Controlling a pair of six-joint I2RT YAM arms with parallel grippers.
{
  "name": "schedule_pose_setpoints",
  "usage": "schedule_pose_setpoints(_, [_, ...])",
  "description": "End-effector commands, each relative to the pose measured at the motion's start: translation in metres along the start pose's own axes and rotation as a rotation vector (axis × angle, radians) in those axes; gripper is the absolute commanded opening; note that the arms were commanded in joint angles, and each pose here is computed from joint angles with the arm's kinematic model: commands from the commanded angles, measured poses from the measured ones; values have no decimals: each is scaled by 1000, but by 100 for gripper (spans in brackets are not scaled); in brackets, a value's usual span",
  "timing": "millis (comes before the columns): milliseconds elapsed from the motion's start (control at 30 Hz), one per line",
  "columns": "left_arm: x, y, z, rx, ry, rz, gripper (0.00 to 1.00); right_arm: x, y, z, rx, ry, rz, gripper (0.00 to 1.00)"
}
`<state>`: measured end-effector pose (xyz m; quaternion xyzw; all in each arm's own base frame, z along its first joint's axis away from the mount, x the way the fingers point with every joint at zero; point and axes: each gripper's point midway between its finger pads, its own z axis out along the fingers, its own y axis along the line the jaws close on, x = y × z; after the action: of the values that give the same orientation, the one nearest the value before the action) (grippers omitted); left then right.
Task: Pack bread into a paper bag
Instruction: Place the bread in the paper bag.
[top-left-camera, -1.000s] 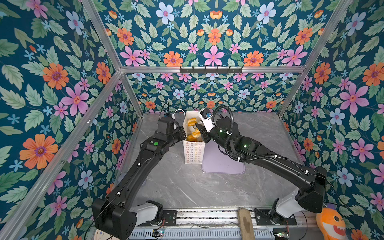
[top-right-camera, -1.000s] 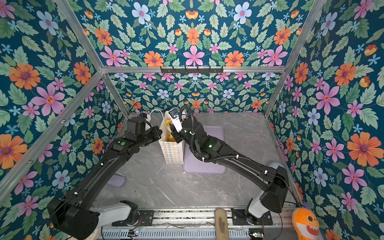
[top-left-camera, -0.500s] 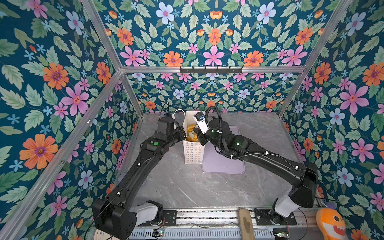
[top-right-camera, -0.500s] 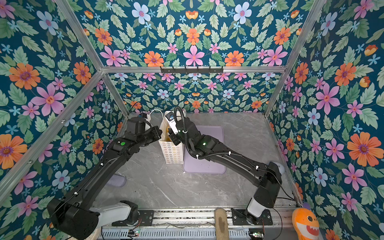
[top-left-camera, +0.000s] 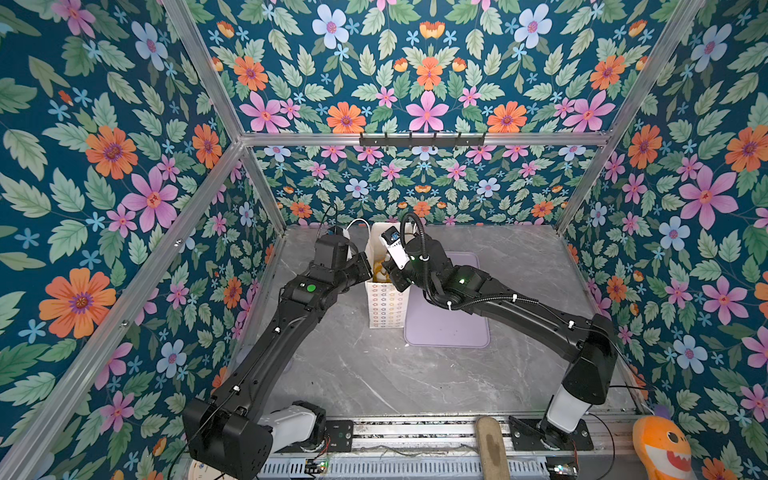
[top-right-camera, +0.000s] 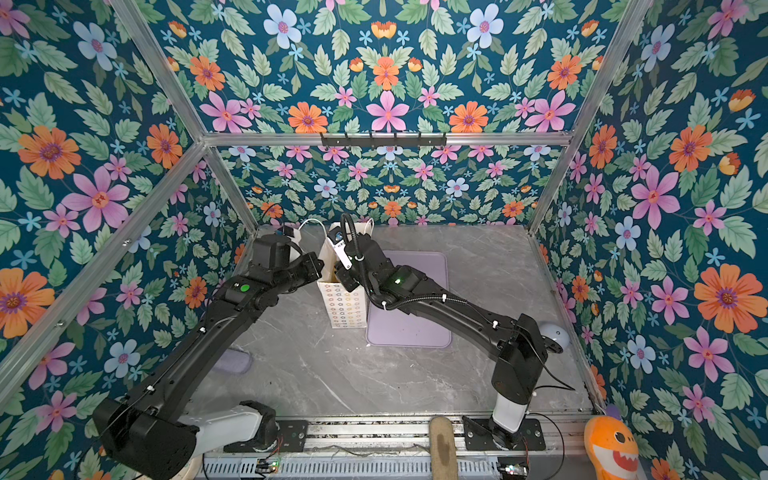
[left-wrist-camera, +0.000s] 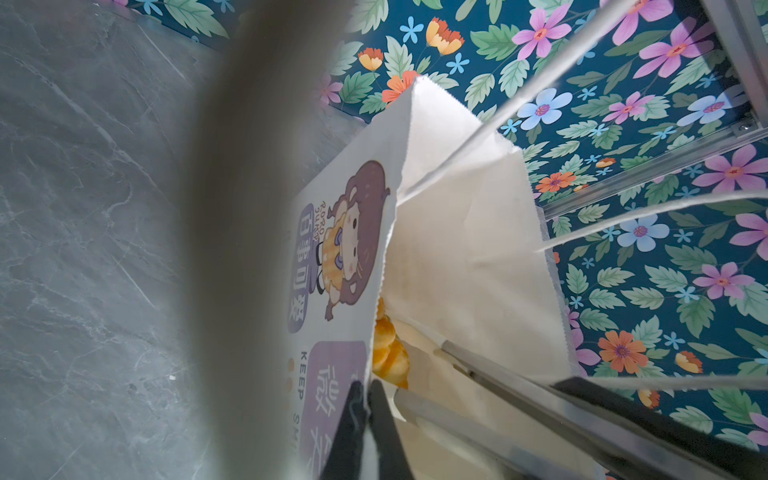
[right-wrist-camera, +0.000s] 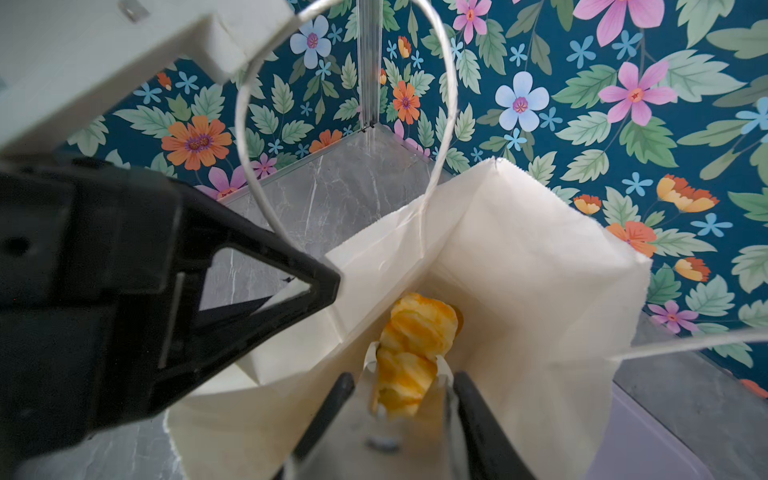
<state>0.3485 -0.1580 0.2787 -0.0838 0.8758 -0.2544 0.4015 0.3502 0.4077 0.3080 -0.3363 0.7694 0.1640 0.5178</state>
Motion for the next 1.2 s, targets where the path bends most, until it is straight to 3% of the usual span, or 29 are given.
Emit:
schedule_pose_setpoints(0, [-3, -3, -2, 16, -15, 9, 5, -8, 1, 1, -9, -16, 11, 38])
schedule_pose_setpoints(500, [0, 0, -1, 7, -14, 8, 6, 1, 1, 12, -13, 34, 2, 44])
schedule_pose_setpoints(767, [1, 1, -1, 5, -12, 7, 6, -14, -2, 2, -13, -8, -2, 52])
schedule_pose_setpoints(1167, [-1, 1, -4, 2, -19, 8, 6, -47, 2, -29, -67, -86, 0, 55])
